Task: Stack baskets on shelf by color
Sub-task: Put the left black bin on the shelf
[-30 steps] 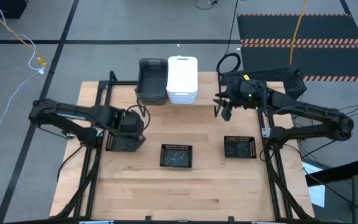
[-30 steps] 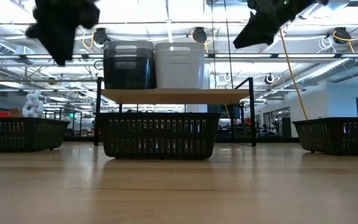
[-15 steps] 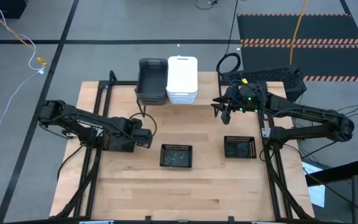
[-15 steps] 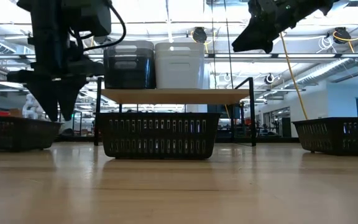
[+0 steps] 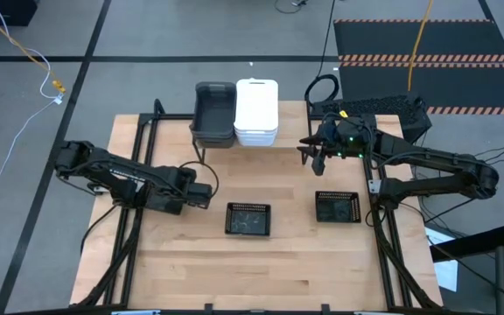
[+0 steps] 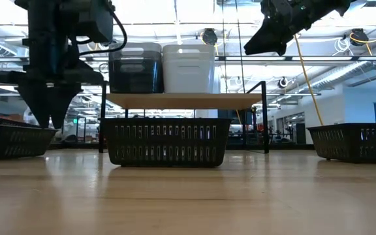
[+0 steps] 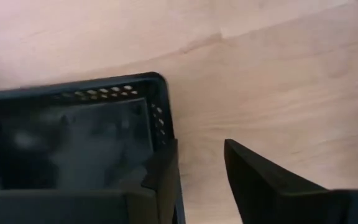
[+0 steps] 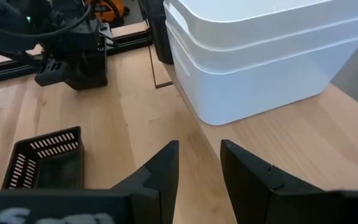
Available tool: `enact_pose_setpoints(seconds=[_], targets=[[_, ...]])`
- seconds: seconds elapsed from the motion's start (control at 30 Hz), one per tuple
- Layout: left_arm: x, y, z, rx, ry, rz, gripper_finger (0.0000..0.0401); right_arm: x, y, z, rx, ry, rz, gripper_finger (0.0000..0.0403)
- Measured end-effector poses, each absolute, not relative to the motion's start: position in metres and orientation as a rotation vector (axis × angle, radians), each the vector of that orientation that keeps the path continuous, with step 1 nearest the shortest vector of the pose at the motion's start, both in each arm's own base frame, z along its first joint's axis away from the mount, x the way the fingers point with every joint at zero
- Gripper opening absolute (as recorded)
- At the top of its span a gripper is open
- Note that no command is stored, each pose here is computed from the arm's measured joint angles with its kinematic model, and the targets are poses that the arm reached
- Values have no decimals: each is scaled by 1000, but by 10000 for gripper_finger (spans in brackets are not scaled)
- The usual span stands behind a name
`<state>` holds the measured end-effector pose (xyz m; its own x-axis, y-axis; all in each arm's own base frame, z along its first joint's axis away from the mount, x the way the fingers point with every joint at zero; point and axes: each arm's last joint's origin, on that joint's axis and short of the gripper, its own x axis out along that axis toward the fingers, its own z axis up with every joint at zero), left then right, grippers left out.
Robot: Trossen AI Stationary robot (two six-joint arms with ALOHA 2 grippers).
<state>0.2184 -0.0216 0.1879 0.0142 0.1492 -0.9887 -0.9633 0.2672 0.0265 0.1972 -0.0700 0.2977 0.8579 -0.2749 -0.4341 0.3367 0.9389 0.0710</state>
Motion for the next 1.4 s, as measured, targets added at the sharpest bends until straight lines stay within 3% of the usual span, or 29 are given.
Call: enact_pose_setpoints(seconds=[0.17,0.3,0.7,0.9,1.07,1.23,1.4], targets=[[218,-25,190,-951,1241,1053,95,197,-69,298,149,433,-299,111],[217,-29,190,-945,1246,1049,94,197,-69,298,139,437,-295,111],[216,-31,190,-947,1319,981,177,197,-69,297,105,443,-286,111],[222,-34,213,-915,1330,961,196,197,-69,298,104,443,-286,111],[223,-31,223,-812,1316,964,178,197,-69,297,93,445,-283,112],[208,-31,191,-762,1406,993,148,197,-69,297,91,446,-283,111],[211,-33,178,-807,1403,884,121,197,-69,297,108,445,-286,112]])
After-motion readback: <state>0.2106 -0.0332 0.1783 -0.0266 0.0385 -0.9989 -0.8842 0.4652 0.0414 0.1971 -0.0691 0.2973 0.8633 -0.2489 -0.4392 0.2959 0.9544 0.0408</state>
